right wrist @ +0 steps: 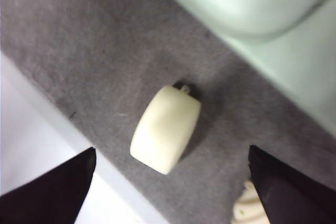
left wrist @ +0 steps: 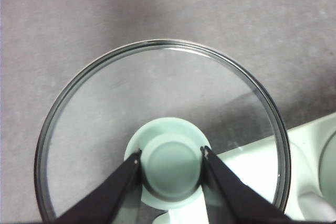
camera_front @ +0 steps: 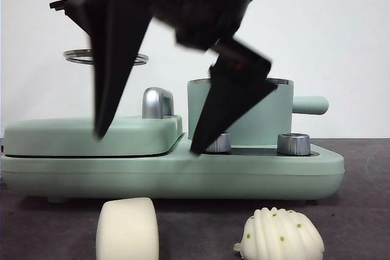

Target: Put the buns in a small steamer

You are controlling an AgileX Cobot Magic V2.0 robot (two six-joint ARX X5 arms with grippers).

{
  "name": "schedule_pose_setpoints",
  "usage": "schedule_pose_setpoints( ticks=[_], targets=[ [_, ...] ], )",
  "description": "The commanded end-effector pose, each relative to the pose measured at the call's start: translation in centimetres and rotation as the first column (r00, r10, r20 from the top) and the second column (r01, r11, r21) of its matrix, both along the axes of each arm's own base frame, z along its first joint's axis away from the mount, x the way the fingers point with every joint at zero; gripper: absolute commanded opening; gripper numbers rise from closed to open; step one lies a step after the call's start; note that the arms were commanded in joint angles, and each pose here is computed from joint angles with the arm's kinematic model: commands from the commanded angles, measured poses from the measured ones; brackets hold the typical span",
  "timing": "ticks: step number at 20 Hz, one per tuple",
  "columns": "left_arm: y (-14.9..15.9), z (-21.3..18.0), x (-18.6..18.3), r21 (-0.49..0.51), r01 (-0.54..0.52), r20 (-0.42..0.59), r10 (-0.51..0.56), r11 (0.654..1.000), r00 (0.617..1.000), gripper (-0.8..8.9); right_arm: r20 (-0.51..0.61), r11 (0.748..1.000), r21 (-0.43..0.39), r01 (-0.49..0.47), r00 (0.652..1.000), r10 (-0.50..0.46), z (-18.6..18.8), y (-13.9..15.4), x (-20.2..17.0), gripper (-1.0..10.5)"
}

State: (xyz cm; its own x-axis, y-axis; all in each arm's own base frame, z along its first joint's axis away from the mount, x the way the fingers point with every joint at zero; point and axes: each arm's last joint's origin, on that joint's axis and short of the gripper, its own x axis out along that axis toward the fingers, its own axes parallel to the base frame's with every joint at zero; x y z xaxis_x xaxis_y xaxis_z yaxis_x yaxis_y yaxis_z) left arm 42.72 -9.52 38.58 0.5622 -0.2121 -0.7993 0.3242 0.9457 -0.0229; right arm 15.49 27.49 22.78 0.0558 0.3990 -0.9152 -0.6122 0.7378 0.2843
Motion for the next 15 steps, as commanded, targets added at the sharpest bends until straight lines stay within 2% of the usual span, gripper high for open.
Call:
schedule_pose_setpoints(
  ticks=[1,6,9,11,13,15],
  targets=[
    [0.4,1.7,-0.4,-0.028,-0.013,0.069,0.015,1.000,0.997,0.56,-0.008,1.000,-0.018,-0.022,1.000,0.022,-1.3,1.6,-0.2,4.6],
    [0.8,1.7,-0.3,-0.029,-0.023,0.068,0.025,0.999,0.997,0.56,-0.020,0.997,-0.071,-0.037,0.999,0.036,-3.8,2.8,-0.1,4.6],
    [0.8,1.7,-0.3,-0.029,-0.024,0.068,0.026,0.999,0.997,0.56,-0.027,0.995,-0.088,-0.037,0.999,0.035,-4.5,3.0,0.0,3.1],
    [0.8,1.7,-0.3,-0.029,-0.024,0.068,0.026,0.999,0.997,0.56,-0.033,0.995,-0.090,-0.038,0.999,0.035,-4.6,3.0,0.0,2.9],
    [0.8,1.7,-0.3,-0.029,-0.024,0.068,0.026,0.999,0.997,0.56,-0.032,0.995,-0.090,-0.039,0.999,0.036,-4.6,3.0,0.0,1.8],
    [0.8,1.7,-0.3,-0.030,-0.025,0.067,0.027,0.999,0.997,0.56,-0.032,0.995,-0.090,-0.038,0.999,0.035,-4.6,3.0,0.0,1.6]
  ],
)
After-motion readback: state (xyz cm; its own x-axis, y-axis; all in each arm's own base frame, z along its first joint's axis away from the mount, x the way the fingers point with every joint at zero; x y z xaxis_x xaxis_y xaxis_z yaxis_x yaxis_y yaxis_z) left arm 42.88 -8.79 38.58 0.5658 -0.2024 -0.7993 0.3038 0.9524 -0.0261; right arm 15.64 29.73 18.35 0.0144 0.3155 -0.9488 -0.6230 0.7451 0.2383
